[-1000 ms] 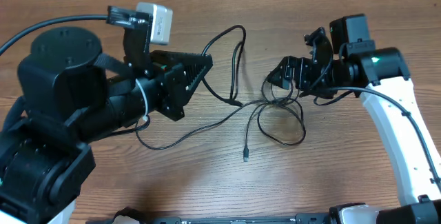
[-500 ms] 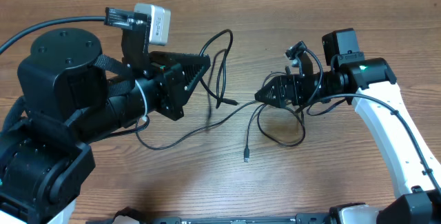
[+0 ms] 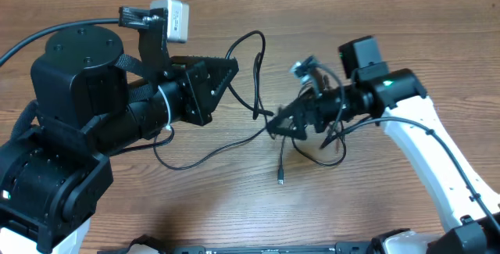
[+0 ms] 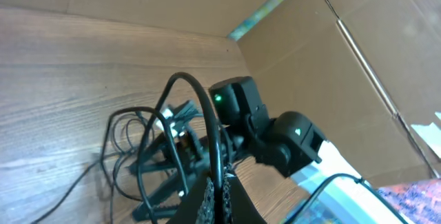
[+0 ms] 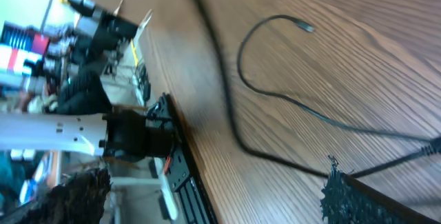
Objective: Untangle cables
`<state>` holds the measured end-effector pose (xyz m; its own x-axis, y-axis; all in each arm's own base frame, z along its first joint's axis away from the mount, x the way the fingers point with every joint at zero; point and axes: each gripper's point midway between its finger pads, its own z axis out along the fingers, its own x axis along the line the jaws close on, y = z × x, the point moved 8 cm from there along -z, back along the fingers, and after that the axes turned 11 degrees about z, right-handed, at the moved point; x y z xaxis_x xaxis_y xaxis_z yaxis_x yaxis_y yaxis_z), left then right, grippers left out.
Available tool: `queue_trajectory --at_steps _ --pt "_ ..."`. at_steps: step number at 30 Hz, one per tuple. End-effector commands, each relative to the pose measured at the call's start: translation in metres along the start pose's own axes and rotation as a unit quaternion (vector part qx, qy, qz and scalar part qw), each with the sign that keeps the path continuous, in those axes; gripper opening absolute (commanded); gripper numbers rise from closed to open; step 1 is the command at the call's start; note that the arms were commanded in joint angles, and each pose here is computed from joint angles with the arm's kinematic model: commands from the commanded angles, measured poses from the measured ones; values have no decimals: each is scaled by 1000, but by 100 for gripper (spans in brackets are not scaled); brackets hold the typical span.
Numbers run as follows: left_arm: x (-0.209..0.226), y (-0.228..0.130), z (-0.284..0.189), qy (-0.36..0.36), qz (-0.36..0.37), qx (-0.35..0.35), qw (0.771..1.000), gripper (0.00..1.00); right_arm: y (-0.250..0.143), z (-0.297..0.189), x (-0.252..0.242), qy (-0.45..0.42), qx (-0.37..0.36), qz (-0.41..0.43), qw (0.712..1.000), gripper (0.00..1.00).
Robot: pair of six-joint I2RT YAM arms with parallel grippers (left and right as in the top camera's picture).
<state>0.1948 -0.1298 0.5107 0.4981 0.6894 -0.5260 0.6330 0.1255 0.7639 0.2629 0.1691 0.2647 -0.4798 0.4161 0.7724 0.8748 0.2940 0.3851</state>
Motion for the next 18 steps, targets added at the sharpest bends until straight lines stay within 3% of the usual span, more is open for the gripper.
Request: queue_trajectory --at_steps 1,10,18 --pt "-1 3 -4 3 -24 -8 1000 4 -1 10 9 16 8 -33 999 100" --pt "-3 -2 -4 -13 -54 10 998 4 9 24 19 12 -3 -96 995 100" --pt "-10 -4 -4 -44 -72 23 996 4 23 25 21 9 -34 -74 997 100"
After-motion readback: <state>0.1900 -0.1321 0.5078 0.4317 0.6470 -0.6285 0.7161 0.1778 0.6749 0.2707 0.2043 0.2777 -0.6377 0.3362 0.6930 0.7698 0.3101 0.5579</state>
